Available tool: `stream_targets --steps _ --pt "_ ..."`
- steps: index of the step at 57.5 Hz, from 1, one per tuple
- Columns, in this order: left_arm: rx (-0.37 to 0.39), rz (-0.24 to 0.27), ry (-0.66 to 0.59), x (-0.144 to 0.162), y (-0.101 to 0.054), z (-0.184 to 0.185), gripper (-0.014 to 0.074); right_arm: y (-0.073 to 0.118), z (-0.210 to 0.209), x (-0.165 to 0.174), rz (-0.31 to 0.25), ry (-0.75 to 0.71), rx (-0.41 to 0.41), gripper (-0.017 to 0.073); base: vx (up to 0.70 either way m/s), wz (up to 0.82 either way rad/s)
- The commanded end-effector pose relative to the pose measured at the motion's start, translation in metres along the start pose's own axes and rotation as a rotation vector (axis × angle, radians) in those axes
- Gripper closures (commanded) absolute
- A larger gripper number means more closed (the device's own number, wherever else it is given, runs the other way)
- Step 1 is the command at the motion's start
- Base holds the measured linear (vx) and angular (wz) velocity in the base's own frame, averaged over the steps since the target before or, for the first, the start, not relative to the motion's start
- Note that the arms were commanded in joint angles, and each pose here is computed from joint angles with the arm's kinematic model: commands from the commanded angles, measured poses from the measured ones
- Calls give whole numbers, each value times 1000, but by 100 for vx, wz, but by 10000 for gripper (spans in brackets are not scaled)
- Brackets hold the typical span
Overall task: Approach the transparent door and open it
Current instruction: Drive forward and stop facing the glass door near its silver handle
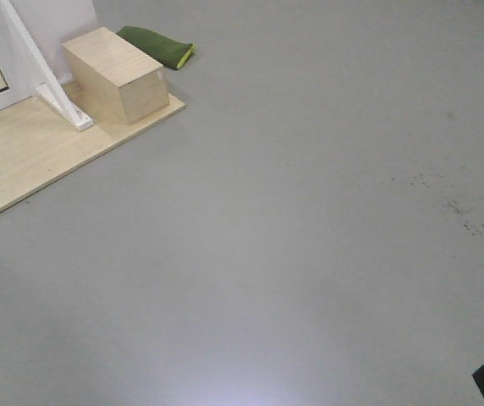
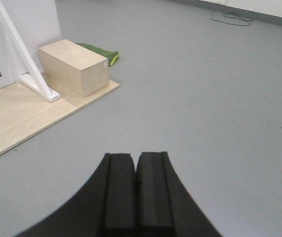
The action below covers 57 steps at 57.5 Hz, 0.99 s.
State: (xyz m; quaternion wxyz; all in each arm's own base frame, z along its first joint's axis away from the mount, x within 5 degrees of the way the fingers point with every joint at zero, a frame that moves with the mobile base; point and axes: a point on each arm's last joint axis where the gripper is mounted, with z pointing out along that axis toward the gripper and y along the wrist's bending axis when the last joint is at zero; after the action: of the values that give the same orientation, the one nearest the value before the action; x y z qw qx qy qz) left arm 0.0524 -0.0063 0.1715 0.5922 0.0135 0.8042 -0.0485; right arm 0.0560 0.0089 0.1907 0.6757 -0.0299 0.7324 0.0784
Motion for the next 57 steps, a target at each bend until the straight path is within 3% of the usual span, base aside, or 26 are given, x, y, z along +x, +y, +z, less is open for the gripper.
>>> stream_targets --steps 1,57 --pt "2 -3 -68 0 0 2 589 0 -1 -4 -8 -84 -2 547 51 40" --pt "2 -3 -68 0 0 2 589 0 -1 -4 -8 -84 -2 547 51 44"
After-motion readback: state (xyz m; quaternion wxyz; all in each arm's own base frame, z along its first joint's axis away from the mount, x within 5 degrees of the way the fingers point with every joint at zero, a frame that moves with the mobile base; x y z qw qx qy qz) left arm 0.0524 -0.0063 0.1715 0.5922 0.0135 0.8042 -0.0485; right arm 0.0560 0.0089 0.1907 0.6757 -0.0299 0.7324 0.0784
